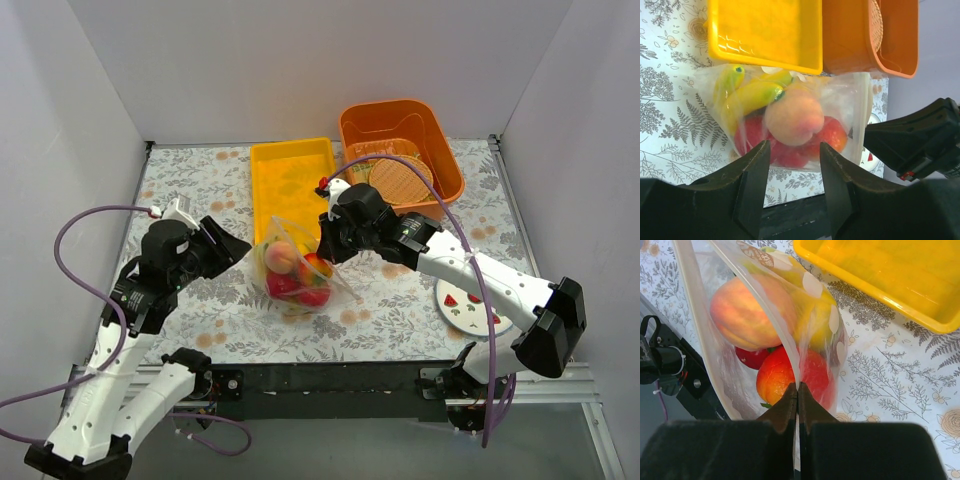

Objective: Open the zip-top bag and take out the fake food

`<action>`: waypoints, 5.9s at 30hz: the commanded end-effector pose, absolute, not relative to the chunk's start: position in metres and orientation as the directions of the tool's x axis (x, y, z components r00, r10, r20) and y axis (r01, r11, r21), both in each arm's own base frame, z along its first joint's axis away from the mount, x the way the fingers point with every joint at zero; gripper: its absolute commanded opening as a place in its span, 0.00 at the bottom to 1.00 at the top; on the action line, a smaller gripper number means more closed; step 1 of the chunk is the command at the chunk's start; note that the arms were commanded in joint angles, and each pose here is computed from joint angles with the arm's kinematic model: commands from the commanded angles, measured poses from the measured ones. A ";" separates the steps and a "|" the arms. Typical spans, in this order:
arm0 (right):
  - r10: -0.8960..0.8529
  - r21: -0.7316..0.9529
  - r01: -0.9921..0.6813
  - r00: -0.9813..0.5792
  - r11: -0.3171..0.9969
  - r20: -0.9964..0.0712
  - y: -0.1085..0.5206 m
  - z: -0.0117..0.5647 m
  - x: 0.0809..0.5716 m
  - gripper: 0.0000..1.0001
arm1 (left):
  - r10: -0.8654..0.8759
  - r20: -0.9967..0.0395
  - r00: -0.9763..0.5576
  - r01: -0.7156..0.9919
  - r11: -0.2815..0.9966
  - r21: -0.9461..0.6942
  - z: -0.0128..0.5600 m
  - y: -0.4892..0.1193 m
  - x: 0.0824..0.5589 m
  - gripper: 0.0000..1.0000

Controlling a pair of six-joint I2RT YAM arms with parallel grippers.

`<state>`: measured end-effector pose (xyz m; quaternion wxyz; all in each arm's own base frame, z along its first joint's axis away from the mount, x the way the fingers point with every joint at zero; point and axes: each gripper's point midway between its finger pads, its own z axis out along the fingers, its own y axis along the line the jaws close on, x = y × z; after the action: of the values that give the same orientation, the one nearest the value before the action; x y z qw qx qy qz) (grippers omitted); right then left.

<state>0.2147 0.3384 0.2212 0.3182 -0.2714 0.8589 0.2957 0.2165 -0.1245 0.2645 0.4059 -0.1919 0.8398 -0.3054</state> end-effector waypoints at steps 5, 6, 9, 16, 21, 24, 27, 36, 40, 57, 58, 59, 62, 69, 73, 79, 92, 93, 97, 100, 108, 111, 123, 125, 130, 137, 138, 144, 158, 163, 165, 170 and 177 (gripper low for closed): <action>-0.202 0.362 -0.655 -0.622 0.663 -0.756 0.348 0.253 0.221 0.01 | -0.526 -0.516 -0.676 -0.044 0.727 -0.685 0.270 -0.151 0.207 0.42; -0.200 0.365 -0.656 -0.622 0.661 -0.757 0.348 0.255 0.220 0.01 | -0.520 -0.517 -0.680 -0.032 0.726 -0.687 0.274 -0.156 0.206 0.42; -0.198 0.363 -0.658 -0.618 0.660 -0.761 0.348 0.258 0.220 0.01 | -0.490 -0.517 -0.702 -0.029 0.745 -0.667 0.272 -0.176 0.205 0.43; -0.201 0.367 -0.660 -0.621 0.656 -0.758 0.348 0.257 0.217 0.01 | -0.442 -0.530 -0.723 -0.013 0.777 -0.630 0.276 -0.218 0.189 0.45; -0.190 0.371 -0.661 -0.616 0.652 -0.765 0.346 0.263 0.216 0.01 | -0.436 -0.571 -0.695 -0.057 0.826 -0.561 0.272 -0.231 0.191 0.43; -0.182 0.372 -0.661 -0.613 0.652 -0.769 0.342 0.267 0.213 0.01 | -0.403 -0.601 -0.690 -0.082 0.869 -0.488 0.272 -0.233 0.187 0.43; -0.176 0.378 -0.666 -0.609 0.643 -0.774 0.341 0.270 0.209 0.01 | -0.346 -0.657 -0.670 -0.118 0.923 -0.365 0.266 -0.227 0.188 0.42; -0.192 0.378 -0.677 -0.609 0.632 -0.769 0.338 0.261 0.199 0.01 | -0.342 -0.692 -0.636 -0.187 0.938 -0.292 0.261 -0.210 0.175 0.41; -0.201 0.373 -0.673 -0.614 0.639 -0.764 0.337 0.256 0.199 0.01 | -0.382 -0.655 -0.652 -0.148 0.911 -0.385 0.280 -0.217 0.169 0.40; -0.191 0.370 -0.667 -0.611 0.646 -0.768 0.332 0.256 0.197 0.01 | -0.338 -0.617 -0.711 -0.124 0.923 -0.363 0.278 -0.210 0.154 0.40; -0.189 0.370 -0.667 -0.610 0.647 -0.769 0.331 0.257 0.197 0.01 | -0.346 -0.620 -0.704 -0.130 0.921 -0.367 0.278 -0.208 0.154 0.40; -0.190 0.368 -0.667 -0.609 0.648 -0.770 0.330 0.257 0.197 0.01 | -0.351 -0.625 -0.697 -0.135 0.921 -0.367 0.277 -0.205 0.155 0.40; -0.190 0.366 -0.665 -0.609 0.651 -0.770 0.328 0.256 0.196 0.01 | -0.365 -0.630 -0.686 -0.147 0.917 -0.372 0.275 -0.199 0.155 0.40; -0.187 0.371 -0.664 -0.612 0.650 -0.769 0.327 0.257 0.195 0.01 | -0.324 -0.650 -0.688 -0.159 0.940 -0.300 0.256 -0.198 0.158 0.39; -0.185 0.374 -0.660 -0.616 0.652 -0.765 0.327 0.255 0.195 0.01 | -0.296 -0.686 -0.665 -0.167 0.954 -0.249 0.249 -0.194 0.165 0.40; -0.201 0.365 -0.658 -0.621 0.658 -0.758 0.326 0.252 0.195 0.01 | -0.276 -0.730 -0.625 -0.188 0.961 -0.203 0.236 -0.189 0.174 0.29; -0.249 0.335 -0.666 -0.623 0.667 -0.742 0.330 0.236 0.200 0.01 | -0.087 -0.799 -0.595 -0.006 0.995 -0.104 0.290 -0.180 0.182 0.00; -0.259 0.329 -0.668 -0.623 0.668 -0.738 0.330 0.232 0.200 0.01 | -0.074 -0.789 -0.610 0.008 0.995 -0.100 0.287 -0.184 0.181 0.00; -0.266 0.326 -0.659 -0.633 0.678 -0.727 0.326 0.223 0.200 0.01 | -0.011 -0.764 -0.646 0.057 0.996 -0.063 0.272 -0.194 0.179 0.00; -0.270 0.283 -0.635 -0.630 0.719 -0.728 0.314 0.215 0.206 0.02 | 0.015 -0.745 -0.667 0.098 0.993 -0.068 0.256 -0.203 0.181 0.00; -0.287 0.215 -0.619 -0.607 0.756 -0.741 0.296 0.221 0.200 0.36 | 0.008 -0.710 -0.704 0.147 0.980 -0.136 0.201 -0.229 0.189 0.00; -0.278 0.185 -0.604 -0.589 0.775 -0.759 0.291 0.233 0.194 0.38 | -0.008 -0.714 -0.701 0.157 0.974 -0.165 0.200 -0.240 0.195 0.00; -0.290 0.241 -0.698 -0.551 0.675 -0.782 0.335 0.211 0.184 0.53 | -0.062 -0.718 -0.693 0.162 0.958 -0.239 0.210 -0.248 0.205 0.00; -0.284 0.248 -0.699 -0.551 0.671 -0.785 0.336 0.208 0.189 0.59 | -0.070 -0.714 -0.696 0.163 0.954 -0.251 0.211 -0.248 0.203 0.00; -0.282 0.276 -0.721 -0.549 0.635 -0.787 0.342 0.198 0.193 0.66 | -0.095 -0.708 -0.700 0.162 0.944 -0.288 0.213 -0.246 0.199 0.00; -0.314 0.313 -0.745 -0.568 0.589 -0.761 0.348 0.175 0.183 0.73 | -0.116 -0.703 -0.702 0.178 0.927 -0.331 0.209 -0.250 0.196 0.00; -0.321 0.320 -0.746 -0.575 0.585 -0.753 0.348 0.172 0.181 0.73 | -0.116 -0.703 -0.702 0.178 0.927 -0.331 0.205 -0.249 0.195 0.00; -0.348 0.294 -0.715 -0.603 0.634 -0.718 0.335 0.150 0.181 0.78 | -0.132 -0.718 -0.684 0.169 0.928 -0.331 0.207 -0.249 0.200 0.00; -0.361 0.273 -0.688 -0.626 0.672 -0.691 0.307 0.140 0.169 0.97 | -0.166 -0.715 -0.679 0.121 0.935 -0.333 0.202 -0.242 0.206 0.00; -0.394 0.280 -0.702 -0.633 0.654 -0.666 0.313 0.132 0.162 0.95 | -0.172 -0.719 -0.673 0.116 0.936 -0.333 0.205 -0.239 0.207 0.00; -0.408 0.279 -0.705 -0.636 0.652 -0.655 0.316 0.128 0.159 0.95 | -0.173 -0.719 -0.673 0.115 0.936 -0.333 0.205 -0.239 0.208 0.00; -0.419 0.283 -0.694 -0.656 0.662 -0.628 0.322 0.120 0.160 0.89 | -0.183 -0.720 -0.669 0.096 0.940 -0.328 0.203 -0.231 0.208 0.00; -0.375 0.304 -0.695 -0.644 0.652 -0.667 0.336 0.152 0.167 0.41 | -0.168 -0.755 -0.634 0.042 0.967 -0.251 0.190 -0.195 0.221 0.00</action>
<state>0.1600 0.3168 0.1139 0.2580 -0.3151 0.8788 0.2485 0.2090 -0.2255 0.1856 0.3911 -0.0220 0.9063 -0.1588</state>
